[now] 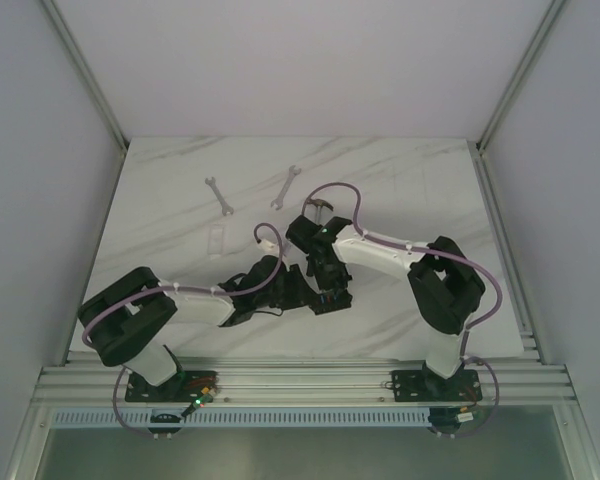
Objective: Snap on the fuse box
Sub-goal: Install the fuse at the fuse box base, then adjust the fuse at the center of the board.
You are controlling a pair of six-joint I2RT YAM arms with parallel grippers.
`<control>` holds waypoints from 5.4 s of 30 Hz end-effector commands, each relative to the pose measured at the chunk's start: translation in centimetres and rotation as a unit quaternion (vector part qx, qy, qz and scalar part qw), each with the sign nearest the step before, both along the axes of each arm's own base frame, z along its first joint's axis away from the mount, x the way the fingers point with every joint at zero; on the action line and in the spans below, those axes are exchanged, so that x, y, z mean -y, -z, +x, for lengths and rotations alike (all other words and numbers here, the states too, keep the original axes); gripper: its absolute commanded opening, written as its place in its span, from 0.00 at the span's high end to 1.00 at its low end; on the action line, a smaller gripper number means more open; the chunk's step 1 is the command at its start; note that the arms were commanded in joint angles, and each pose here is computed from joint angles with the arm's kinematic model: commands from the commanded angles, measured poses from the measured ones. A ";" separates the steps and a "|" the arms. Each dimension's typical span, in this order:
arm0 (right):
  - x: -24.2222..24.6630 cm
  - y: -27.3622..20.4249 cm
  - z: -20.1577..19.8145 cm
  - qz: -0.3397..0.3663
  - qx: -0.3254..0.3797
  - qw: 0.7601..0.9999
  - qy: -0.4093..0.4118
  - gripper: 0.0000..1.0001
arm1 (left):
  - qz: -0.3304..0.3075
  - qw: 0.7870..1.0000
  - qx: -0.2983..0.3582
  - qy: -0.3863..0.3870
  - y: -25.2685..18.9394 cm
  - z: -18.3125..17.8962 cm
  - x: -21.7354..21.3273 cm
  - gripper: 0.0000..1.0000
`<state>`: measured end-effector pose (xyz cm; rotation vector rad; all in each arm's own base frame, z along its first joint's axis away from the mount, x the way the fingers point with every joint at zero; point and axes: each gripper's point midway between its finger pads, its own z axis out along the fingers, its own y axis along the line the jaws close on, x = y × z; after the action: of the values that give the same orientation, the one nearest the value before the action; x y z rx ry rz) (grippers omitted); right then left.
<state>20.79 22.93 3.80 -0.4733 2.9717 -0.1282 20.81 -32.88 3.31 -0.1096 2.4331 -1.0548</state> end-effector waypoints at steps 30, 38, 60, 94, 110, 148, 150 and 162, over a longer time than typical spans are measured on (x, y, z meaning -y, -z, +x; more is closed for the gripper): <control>-1.0 -0.2 1.2 0.046 0.045 0.998 0.000 0.87 | 0.038 0.999 0.007 -0.018 0.9 0.2 -2.2 0.51; 0.0 1.9 -0.1 0.017 0.007 1.000 -0.007 1.00 | 0.042 0.999 0.005 -0.020 1.2 0.2 -2.3 0.51; 6.7 13.2 -8.3 -0.114 -0.164 0.980 -0.020 1.00 | 0.050 0.998 -0.006 -0.030 2.0 0.2 -3.1 0.51; -3.9 -3.3 0.6 0.135 0.109 0.985 0.014 0.72 | 0.100 0.989 0.051 -0.096 -2.5 0.8 -8.7 0.28; -2.6 -3.7 3.3 0.122 0.148 0.981 -0.024 0.51 | 0.143 0.978 0.020 -0.148 -2.9 3.8 -13.0 0.26; 1.3 -2.8 7.4 0.145 0.181 0.973 -0.021 0.00 | 0.327 0.942 -0.074 -0.034 2.5 3.9 -8.9 0.59; 1.5 -2.8 7.4 0.143 0.182 0.973 -0.020 0.00 | 0.318 0.943 -0.079 -0.048 2.4 4.1 -8.2 0.60; 1.8 -2.6 7.7 0.138 0.190 0.972 -0.008 0.00 | 0.249 0.966 -0.032 -0.056 0.3 7.6 -2.5 0.63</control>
<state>28.04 21.41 5.85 -0.4143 2.5869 0.1790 27.71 -29.33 1.86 -0.0936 2.6746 -0.3096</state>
